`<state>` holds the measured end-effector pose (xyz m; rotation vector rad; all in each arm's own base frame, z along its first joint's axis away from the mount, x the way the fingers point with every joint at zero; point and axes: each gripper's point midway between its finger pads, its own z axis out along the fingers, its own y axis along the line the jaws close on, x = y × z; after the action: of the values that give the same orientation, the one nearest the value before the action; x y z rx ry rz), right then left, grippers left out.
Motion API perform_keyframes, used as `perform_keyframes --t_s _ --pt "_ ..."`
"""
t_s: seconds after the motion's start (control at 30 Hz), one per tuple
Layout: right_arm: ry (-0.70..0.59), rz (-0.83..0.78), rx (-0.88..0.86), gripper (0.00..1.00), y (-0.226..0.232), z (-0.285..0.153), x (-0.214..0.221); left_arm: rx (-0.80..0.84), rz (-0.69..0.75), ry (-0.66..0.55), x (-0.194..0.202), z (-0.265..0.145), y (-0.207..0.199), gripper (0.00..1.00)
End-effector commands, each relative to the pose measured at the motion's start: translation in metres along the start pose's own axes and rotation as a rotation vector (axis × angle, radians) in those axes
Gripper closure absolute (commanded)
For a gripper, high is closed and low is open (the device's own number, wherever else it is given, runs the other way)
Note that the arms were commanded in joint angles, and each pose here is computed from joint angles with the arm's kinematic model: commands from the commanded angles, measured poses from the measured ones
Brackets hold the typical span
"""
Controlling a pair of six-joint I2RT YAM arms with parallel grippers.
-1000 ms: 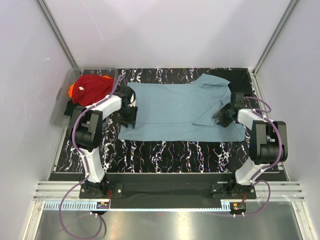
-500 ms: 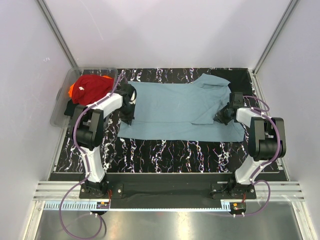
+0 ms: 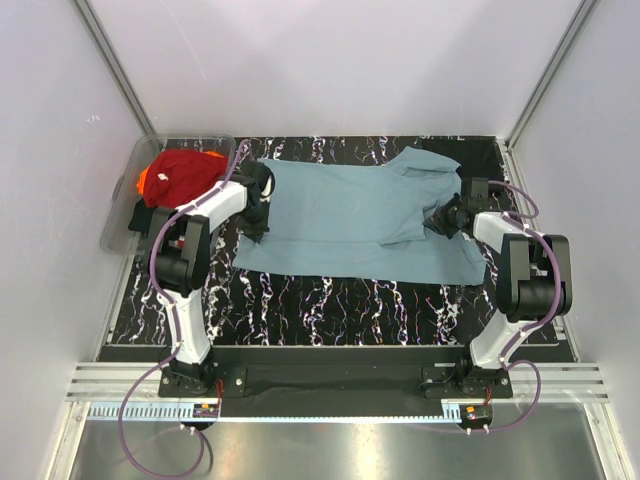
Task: Fold and stack the t-shirts
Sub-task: Fold the tshirt
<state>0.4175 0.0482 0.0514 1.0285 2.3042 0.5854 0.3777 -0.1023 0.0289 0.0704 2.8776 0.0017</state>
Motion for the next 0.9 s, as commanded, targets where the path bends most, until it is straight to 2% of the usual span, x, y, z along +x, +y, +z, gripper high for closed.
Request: perform_keyframes --t_s 0.0,0.13,0.23,0.47,0.67,0.73,0.8,0.83,0.87 --pt "-0.055 -0.022 -0.178 1.00 0.054 -0.014 -0.022 -0.038 -0.021 -0.053 -0.021 -0.005 0.004 1.00" --pt "-0.069 -0.022 -0.207 1.00 0.065 -0.017 -0.025 -0.047 -0.035 -0.057 -0.022 -0.005 0.006 1.00" --pt "-0.076 -0.020 -0.251 1.00 0.076 -0.017 -0.028 -0.079 -0.058 -0.066 -0.024 -0.005 0.010 0.96" --pt "-0.031 -0.032 -0.319 1.00 0.099 -0.002 -0.027 -0.067 -0.059 -0.050 -0.022 0.000 0.008 0.92" --pt "0.000 -0.206 -0.348 1.00 0.135 0.020 -0.010 -0.074 -0.055 -0.038 -0.017 0.002 0.009 0.89" --pt "0.029 -0.220 -0.331 1.00 0.130 0.030 -0.004 -0.075 -0.051 -0.035 -0.016 0.003 0.009 0.89" --pt "0.034 -0.242 -0.305 0.95 0.125 0.031 -0.003 -0.079 -0.050 -0.040 -0.018 0.002 0.010 0.89" --pt "0.030 -0.250 -0.290 0.88 0.123 0.029 -0.004 -0.079 -0.049 -0.040 -0.018 0.002 0.010 0.89" --pt "0.015 -0.269 -0.242 0.71 0.116 0.024 -0.008 -0.079 -0.051 -0.044 -0.019 0.002 0.010 0.89"
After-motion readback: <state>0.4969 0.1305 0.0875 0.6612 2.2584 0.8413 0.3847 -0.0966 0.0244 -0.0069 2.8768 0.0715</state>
